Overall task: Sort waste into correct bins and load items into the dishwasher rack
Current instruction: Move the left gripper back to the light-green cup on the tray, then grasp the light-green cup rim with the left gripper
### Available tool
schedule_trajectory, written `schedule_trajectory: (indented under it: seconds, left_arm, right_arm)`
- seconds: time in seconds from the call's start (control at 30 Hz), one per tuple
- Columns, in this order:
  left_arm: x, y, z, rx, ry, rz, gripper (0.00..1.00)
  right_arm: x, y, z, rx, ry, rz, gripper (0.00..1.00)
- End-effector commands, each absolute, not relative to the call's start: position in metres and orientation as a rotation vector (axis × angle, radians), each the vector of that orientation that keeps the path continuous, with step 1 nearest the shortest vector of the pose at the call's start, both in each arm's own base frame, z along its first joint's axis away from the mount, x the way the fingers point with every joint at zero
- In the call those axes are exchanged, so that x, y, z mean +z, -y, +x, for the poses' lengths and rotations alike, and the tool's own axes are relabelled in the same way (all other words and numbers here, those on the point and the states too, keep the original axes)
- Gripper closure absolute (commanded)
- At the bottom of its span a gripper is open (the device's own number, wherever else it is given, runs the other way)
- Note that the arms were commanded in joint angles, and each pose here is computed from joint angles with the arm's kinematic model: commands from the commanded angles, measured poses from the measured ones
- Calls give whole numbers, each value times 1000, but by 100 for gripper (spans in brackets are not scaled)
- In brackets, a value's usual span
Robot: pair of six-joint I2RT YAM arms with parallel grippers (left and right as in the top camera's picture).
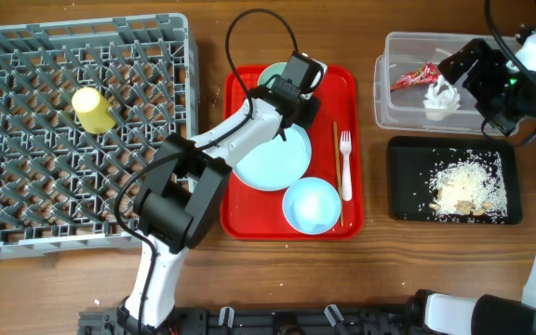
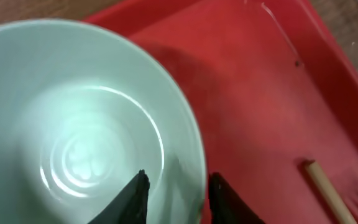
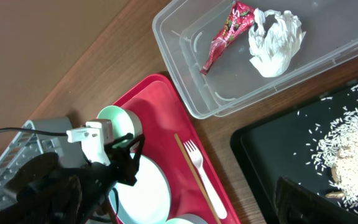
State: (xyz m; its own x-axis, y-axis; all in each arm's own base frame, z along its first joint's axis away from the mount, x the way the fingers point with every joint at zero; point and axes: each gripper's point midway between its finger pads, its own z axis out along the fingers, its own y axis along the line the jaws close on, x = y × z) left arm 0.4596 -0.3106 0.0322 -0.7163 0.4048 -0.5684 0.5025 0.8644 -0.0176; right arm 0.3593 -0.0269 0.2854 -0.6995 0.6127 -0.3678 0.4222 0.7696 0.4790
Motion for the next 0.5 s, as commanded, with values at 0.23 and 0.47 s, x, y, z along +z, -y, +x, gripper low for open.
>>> schedule_trajectory:
  seconds: [0.23,0.47]
  left_arm:
    - [26,307,452,-205,-2506,674,80]
    - [29,310,457,-215,-2481,666,96]
  right_arm:
    - [283,28,360,472,-2454,764,0]
    - [283,28,360,472,-2454,764,0]
